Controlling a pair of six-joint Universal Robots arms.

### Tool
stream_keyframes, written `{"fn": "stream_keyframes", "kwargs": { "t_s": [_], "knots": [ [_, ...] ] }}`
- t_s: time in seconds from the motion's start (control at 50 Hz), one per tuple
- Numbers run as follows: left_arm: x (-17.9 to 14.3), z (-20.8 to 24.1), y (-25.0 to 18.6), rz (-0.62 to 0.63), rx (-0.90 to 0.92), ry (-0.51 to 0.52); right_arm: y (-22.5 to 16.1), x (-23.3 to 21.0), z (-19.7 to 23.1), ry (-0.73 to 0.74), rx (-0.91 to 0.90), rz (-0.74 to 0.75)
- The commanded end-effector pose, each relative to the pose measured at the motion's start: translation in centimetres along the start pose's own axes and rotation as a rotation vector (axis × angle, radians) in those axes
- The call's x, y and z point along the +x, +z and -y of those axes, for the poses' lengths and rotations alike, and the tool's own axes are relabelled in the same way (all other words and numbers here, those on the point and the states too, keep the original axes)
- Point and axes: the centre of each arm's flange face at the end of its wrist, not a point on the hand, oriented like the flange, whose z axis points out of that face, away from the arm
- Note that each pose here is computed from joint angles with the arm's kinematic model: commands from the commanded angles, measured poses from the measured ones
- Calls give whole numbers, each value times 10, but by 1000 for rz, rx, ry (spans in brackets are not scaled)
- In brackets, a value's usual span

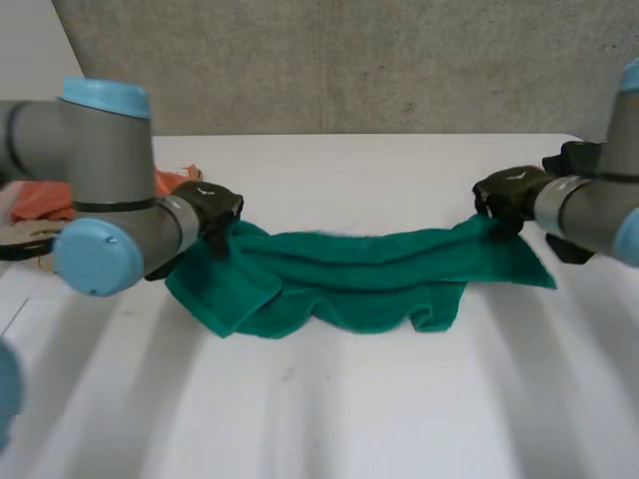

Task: Fold the laundry.

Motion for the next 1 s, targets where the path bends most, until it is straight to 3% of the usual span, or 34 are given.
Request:
{"fn": "stream_keyframes", "kwargs": {
  "t_s": [0.02,0.12,0.26,0.42,0.5,0.62,0.82,1.0],
  "knots": [
    [1,8,14,24,-6,6,29,-3,-8,-10,82,-98],
    [-16,37,-18,104,74,1,4,14,11,-3,114,-183],
    [-20,40,-63,168,183,25,-38,8,15,-119,133,-76],
    [26,-13,-81,88,140,197,-53,-11,-32,-269,47,68],
    [44,-41,-70,57,90,260,-45,-19,-55,-251,8,102],
    [40,-61,-45,67,24,251,-25,-23,-75,-241,33,88],
    [17,-63,2,137,3,278,8,-22,-82,-279,140,20],
    [16,-66,23,143,4,350,29,-22,-83,-302,191,2]
  ]
}}
